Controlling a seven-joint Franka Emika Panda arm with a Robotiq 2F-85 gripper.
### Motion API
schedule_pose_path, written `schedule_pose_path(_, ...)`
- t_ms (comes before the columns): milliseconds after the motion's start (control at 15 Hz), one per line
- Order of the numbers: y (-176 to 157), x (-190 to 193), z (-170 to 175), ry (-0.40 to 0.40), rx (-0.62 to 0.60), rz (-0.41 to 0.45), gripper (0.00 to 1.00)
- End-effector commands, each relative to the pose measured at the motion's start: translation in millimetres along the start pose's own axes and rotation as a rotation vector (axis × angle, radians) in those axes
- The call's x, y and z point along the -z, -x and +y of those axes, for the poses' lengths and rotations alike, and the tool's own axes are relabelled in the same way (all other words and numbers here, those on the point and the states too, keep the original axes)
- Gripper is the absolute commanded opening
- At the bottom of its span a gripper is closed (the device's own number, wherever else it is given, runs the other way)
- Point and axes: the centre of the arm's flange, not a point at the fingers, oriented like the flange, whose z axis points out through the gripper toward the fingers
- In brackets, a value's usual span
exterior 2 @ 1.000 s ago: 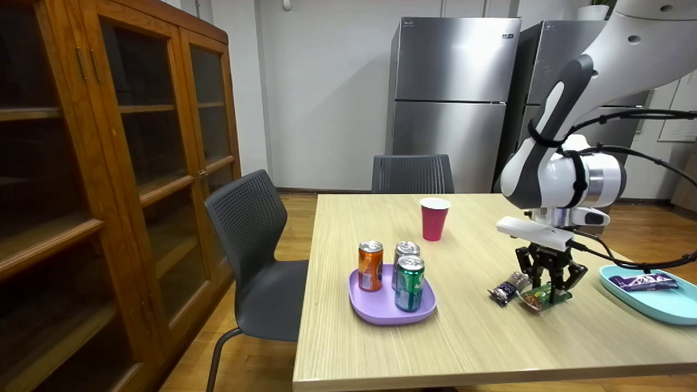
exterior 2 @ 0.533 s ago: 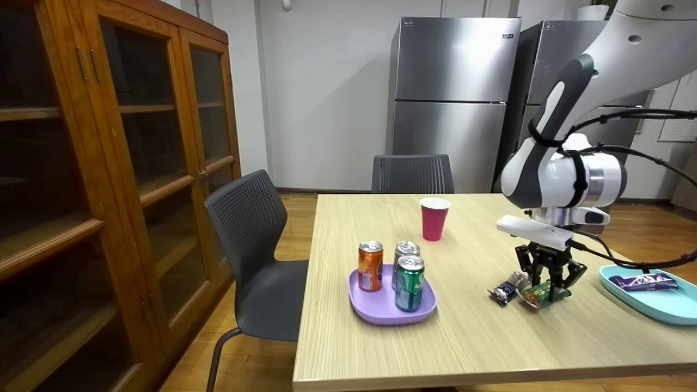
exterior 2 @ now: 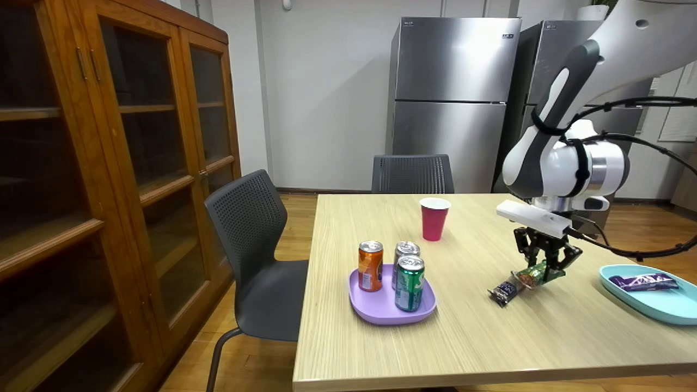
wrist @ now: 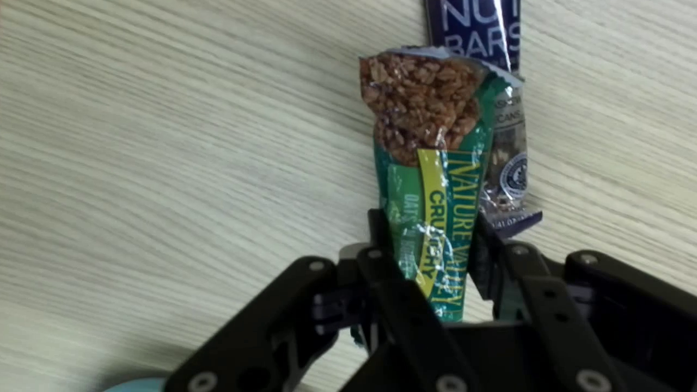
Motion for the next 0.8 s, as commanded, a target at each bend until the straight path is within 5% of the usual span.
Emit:
schedule_pose_path(0, -3, 29, 12, -0.03, -0.02, 0.039, 0.12)
schedule_pose_path(733, -53, 55, 64, -0.029, -0.207, 0.119, 0.12)
